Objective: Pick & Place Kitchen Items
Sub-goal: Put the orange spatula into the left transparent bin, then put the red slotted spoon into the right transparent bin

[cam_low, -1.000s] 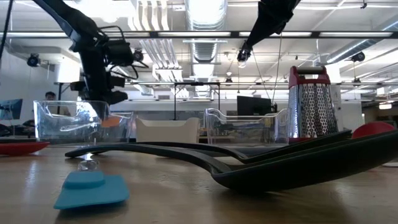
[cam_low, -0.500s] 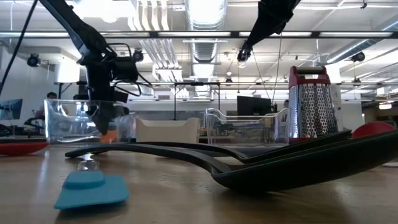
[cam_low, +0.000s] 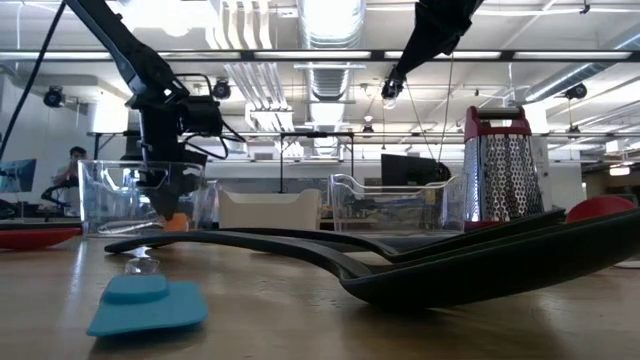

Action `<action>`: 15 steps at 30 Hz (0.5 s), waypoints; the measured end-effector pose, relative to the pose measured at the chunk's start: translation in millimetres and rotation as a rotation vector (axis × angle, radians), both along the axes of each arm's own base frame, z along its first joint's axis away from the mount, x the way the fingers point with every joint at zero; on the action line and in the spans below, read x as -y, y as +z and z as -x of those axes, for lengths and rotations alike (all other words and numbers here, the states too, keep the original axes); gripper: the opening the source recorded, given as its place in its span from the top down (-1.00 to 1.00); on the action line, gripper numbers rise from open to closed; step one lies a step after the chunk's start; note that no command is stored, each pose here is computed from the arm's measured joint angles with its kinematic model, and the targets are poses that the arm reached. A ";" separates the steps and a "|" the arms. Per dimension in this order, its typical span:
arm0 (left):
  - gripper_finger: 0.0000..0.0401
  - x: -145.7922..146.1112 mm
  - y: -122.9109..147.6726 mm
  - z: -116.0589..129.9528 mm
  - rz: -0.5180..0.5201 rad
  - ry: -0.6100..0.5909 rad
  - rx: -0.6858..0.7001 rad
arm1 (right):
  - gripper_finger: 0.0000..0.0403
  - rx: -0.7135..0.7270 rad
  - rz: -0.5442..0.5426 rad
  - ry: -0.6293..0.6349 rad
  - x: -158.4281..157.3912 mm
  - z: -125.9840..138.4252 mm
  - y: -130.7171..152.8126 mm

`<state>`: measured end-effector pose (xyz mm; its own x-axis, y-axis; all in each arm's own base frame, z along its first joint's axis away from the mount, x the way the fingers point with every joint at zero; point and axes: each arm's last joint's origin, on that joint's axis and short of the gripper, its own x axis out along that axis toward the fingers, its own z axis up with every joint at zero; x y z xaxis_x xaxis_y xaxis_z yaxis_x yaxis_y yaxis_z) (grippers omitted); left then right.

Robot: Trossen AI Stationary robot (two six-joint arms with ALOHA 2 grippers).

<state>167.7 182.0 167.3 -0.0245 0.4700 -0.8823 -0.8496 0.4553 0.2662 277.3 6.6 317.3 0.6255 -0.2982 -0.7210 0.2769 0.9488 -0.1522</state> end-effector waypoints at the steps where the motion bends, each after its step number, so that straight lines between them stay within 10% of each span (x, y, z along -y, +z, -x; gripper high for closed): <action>1: 0.45 0.2 0.8 0.3 -0.003 -0.007 -0.001 | 0.83 0.000 0.000 0.000 0.0 0.0 0.0; 15: 0.12 18.4 57.6 18.6 -0.037 -0.009 0.026 | 0.83 0.000 0.001 0.000 0.0 0.0 0.0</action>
